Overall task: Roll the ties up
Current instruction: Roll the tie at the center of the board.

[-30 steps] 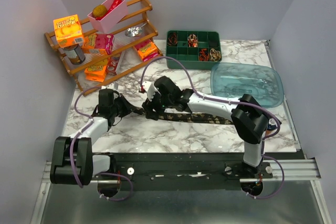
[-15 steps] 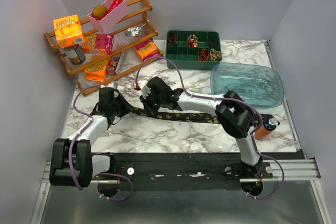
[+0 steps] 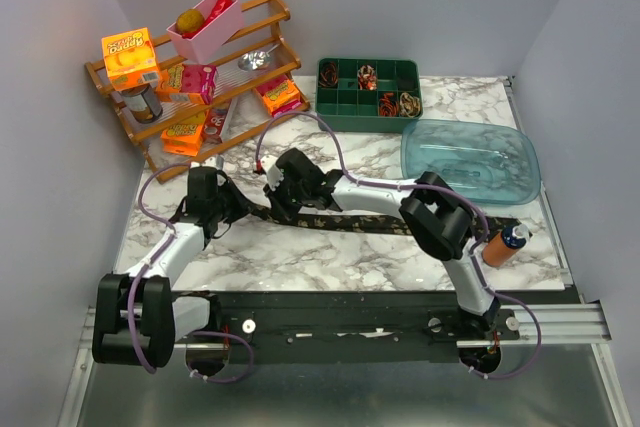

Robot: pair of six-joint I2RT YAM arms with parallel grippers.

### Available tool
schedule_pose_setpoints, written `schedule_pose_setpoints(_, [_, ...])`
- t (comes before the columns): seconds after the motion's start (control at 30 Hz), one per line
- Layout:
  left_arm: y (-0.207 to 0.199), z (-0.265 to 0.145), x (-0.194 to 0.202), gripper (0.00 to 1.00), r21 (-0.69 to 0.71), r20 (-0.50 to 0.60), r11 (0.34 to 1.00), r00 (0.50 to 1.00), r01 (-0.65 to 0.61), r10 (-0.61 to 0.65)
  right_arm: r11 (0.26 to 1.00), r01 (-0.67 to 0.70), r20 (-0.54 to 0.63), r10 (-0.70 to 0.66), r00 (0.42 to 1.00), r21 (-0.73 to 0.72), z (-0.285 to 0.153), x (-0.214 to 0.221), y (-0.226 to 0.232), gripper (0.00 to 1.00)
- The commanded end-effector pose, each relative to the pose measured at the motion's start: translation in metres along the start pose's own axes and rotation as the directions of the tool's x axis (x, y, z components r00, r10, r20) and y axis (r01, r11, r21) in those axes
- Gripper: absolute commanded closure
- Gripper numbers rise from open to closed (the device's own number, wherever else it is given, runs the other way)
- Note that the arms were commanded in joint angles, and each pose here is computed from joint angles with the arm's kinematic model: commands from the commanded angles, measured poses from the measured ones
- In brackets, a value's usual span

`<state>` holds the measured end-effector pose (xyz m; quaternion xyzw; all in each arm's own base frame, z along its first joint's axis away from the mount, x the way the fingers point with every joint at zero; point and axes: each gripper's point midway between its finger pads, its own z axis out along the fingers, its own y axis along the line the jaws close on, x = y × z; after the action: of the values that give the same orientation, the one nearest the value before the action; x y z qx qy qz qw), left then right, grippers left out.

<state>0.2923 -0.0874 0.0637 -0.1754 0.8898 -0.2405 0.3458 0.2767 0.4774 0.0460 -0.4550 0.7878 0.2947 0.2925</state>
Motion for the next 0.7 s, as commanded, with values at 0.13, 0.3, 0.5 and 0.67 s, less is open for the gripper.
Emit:
schedule_pose_setpoints(0.13, [-0.023,-0.005,-0.014,0.88,0.062,0.046,0.998,0.999,-0.025,0.022,0.999,-0.038,-0.027,0.037,0.999,-0.038,0.014,0.008,0.008,0.97])
schedule_pose_setpoints(0.3, [-0.036,-0.009,-0.013,0.88,0.124,0.07,0.992,0.997,-0.033,0.024,0.994,-0.093,-0.04,0.091,0.995,-0.05,0.023,0.009,0.01,0.99])
schedule_pose_setpoints(0.5, [-0.049,-0.017,-0.014,0.88,0.189,0.114,0.981,0.993,-0.036,0.015,0.984,-0.163,-0.057,0.159,0.986,-0.076,0.025,0.013,0.017,0.99])
schedule_pose_setpoints(0.67, [-0.048,-0.014,-0.009,0.88,0.199,0.102,0.98,0.995,-0.027,0.007,0.974,-0.216,-0.058,0.212,0.976,-0.067,0.023,0.018,0.019,0.99])
